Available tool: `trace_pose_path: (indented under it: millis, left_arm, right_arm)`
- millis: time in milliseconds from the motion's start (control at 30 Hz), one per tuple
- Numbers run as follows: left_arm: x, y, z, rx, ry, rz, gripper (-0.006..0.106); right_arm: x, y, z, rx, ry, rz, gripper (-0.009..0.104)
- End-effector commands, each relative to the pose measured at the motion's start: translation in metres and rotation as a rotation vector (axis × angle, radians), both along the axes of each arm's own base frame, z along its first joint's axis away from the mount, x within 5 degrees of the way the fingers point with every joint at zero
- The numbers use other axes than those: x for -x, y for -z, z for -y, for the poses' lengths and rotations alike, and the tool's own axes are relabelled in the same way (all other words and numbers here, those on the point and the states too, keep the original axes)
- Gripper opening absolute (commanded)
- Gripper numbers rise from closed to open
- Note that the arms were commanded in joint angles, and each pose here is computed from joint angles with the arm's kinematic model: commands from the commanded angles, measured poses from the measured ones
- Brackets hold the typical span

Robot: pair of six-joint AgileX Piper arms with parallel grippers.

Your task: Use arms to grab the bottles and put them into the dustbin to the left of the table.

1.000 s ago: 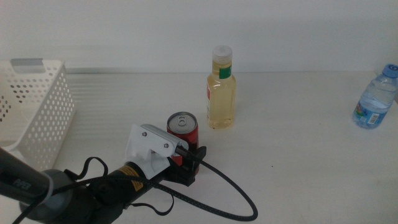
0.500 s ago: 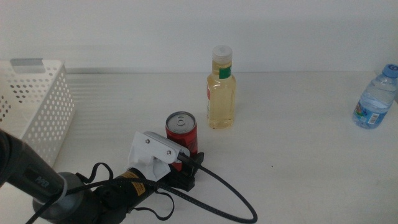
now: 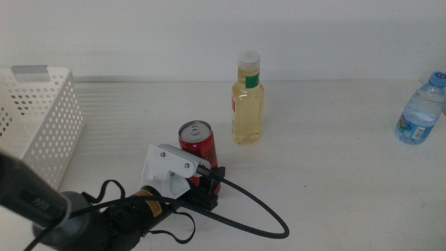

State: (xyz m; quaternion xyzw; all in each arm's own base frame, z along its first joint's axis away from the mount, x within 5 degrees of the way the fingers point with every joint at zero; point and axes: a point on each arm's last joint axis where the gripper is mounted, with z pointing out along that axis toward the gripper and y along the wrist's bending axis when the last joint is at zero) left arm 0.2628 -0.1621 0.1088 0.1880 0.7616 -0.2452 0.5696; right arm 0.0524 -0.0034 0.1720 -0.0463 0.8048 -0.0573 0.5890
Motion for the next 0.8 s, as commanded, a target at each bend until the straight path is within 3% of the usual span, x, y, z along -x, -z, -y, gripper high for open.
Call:
trace_pose_path:
  millis: [0, 300, 600, 767]
  left_arm:
    - [-0.001, -0.044, 0.0, 0.158, -0.012, 0.174, -0.005]
    - [0.005, -0.111, -0.014, -0.026, -0.031, 0.088, -0.005]
    - [-0.007, -0.184, -0.041, -0.256, -0.166, -0.064, -0.005]
    - [-0.019, -0.216, -0.051, -0.423, -0.226, -0.142, -0.005]
  right_arm:
    - [0.0, -0.009, 0.0, 0.02, -0.004, 0.1, 0.074]
    - [0.0, -0.009, 0.0, 0.02, -0.004, 0.1, 0.074]
    - [0.0, -0.009, 0.0, 0.02, -0.004, 0.1, 0.074]
    - [0.0, -0.009, 0.0, 0.02, -0.004, 0.1, 0.074]
